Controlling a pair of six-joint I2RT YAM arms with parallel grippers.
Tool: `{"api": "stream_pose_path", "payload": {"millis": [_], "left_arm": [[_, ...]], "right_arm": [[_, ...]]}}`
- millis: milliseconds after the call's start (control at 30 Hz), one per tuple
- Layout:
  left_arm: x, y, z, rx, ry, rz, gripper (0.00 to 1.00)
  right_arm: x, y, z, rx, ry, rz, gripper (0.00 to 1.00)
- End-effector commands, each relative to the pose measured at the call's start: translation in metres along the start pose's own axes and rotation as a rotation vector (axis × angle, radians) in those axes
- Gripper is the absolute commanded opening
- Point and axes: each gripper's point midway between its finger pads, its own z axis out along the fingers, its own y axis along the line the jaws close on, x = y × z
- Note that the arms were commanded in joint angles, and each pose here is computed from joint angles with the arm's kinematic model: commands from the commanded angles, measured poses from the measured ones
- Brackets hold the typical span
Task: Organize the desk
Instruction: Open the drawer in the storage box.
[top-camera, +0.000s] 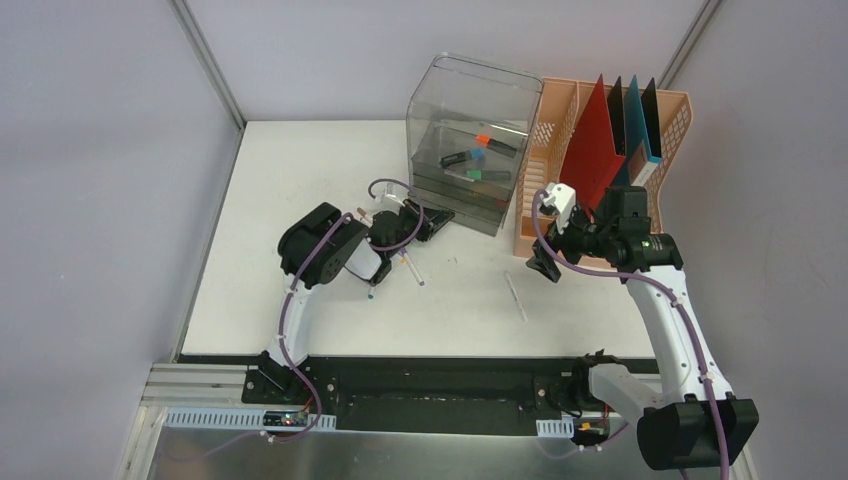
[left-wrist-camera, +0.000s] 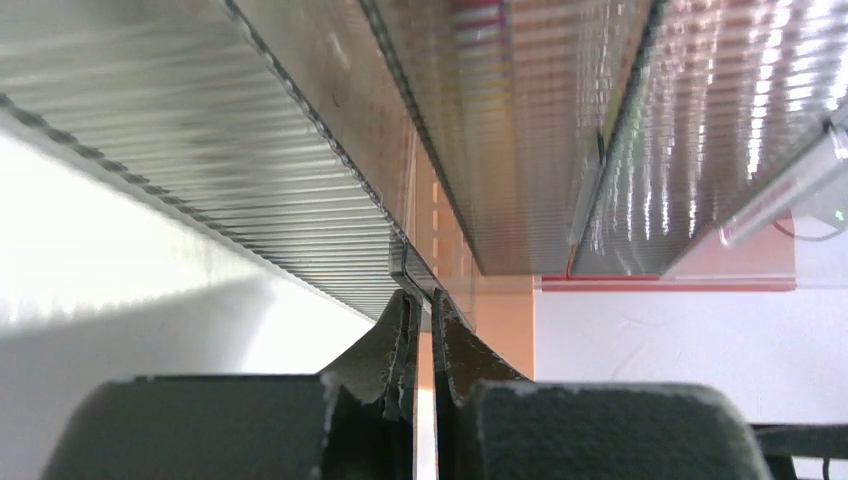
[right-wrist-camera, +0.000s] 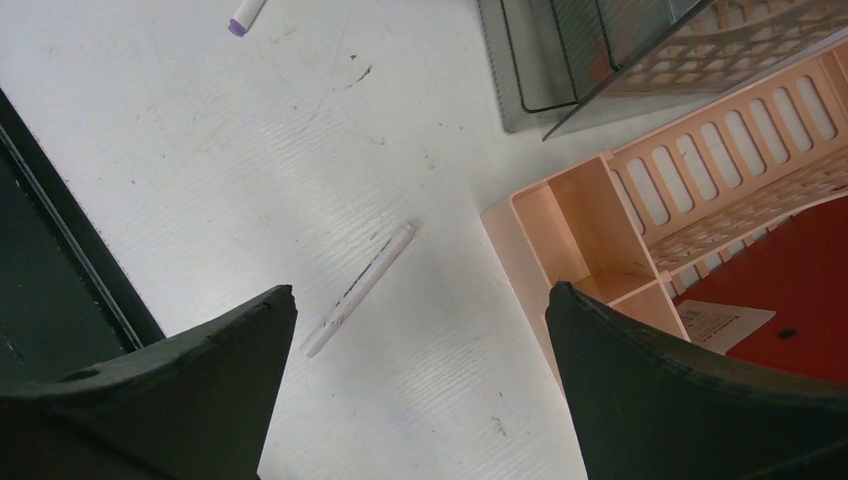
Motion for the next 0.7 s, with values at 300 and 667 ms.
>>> {"api": "stream_pose_path", "payload": {"millis": [300,667], "left_arm": [[0.009,0.023,-0.068,-0.073,0.024,0.092,0.11],[0.014,0.002,-0.097,-0.06,0.066,0.207,0.49]], "right_arm": [[-0.002,0.002,0.003,-0.033,-0.017,-0.015,0.99],[0.003,0.002,0.006,-0.041,-0.003,-0.008,0.99]]}}
